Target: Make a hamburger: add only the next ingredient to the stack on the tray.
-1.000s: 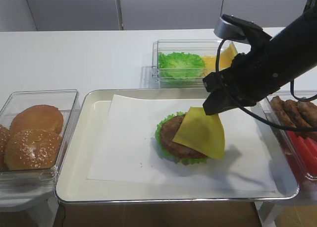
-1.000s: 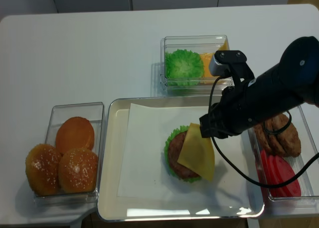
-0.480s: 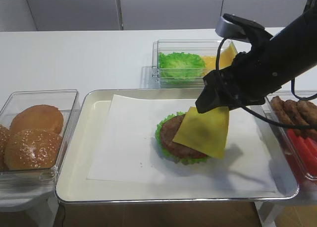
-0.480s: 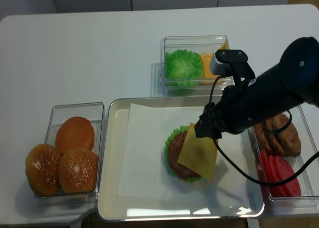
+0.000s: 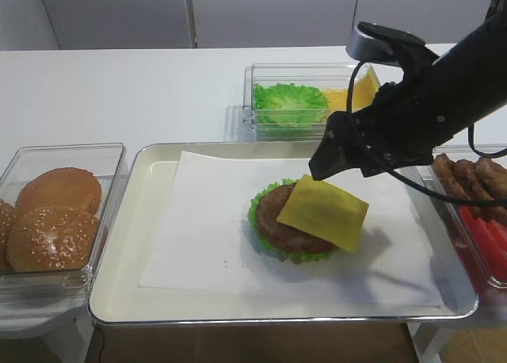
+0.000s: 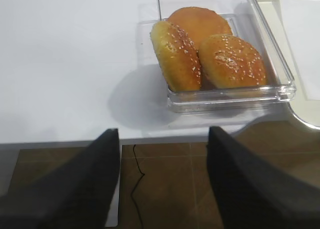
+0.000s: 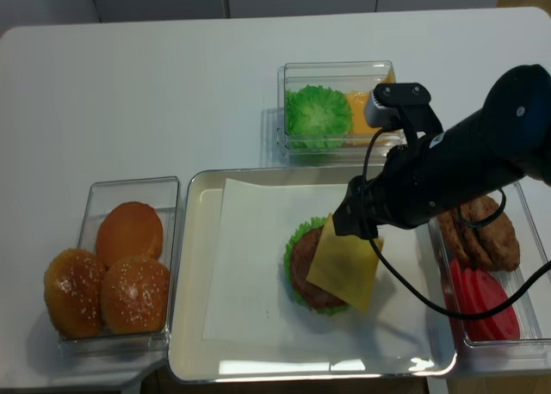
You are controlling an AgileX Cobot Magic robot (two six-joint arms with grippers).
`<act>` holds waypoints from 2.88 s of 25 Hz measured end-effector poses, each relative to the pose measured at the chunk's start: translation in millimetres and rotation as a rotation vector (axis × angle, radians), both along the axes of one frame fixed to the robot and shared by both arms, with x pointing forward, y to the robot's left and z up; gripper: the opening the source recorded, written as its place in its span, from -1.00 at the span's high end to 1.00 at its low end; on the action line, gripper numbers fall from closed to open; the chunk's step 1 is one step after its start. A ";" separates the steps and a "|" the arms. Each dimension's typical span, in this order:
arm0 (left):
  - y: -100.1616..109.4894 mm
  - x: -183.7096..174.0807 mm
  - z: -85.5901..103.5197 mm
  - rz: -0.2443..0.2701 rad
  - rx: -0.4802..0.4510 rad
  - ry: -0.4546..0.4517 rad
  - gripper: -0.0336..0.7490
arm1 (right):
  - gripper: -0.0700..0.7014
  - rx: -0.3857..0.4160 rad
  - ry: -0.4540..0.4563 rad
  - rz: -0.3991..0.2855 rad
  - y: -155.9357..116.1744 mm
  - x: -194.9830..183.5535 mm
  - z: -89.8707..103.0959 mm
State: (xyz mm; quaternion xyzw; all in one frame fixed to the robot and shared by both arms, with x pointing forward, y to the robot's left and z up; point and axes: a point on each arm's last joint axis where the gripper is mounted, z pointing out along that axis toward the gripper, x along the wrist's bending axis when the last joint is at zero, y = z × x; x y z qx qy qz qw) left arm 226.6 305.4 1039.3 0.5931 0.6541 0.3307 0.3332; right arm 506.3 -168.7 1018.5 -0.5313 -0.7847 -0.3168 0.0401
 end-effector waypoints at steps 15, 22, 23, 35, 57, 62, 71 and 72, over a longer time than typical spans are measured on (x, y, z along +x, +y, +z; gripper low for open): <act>0.0 0.0 0.0 0.000 0.000 0.000 -0.14 | -0.88 -0.007 0.009 -0.048 -2.0 0.9 0.4; 0.0 0.0 0.0 0.000 0.000 0.000 -0.14 | -0.82 -0.122 0.009 -0.133 -17.2 -8.7 11.9; 0.0 0.0 0.0 0.000 0.000 0.000 -0.14 | -0.77 -0.148 0.004 -0.141 -20.5 -11.0 14.4; 0.0 0.0 0.0 0.000 0.000 0.000 -0.14 | -0.17 -0.371 -0.035 -0.247 -59.0 -56.9 57.3; 0.0 0.0 0.0 0.000 0.000 0.000 -0.14 | -0.13 -0.306 -0.262 -0.233 -113.6 -219.1 76.1; 0.0 0.0 0.0 0.000 0.000 0.000 -0.14 | -0.13 -0.252 -0.399 -0.229 -123.2 -250.9 75.7; 0.0 0.0 0.0 0.000 0.000 0.000 -0.14 | -0.13 -0.219 -0.558 -0.198 -133.5 -285.0 57.2; 0.0 0.0 0.0 0.000 0.000 0.000 -0.14 | -0.13 -0.215 -0.567 -0.196 -134.2 -287.7 54.7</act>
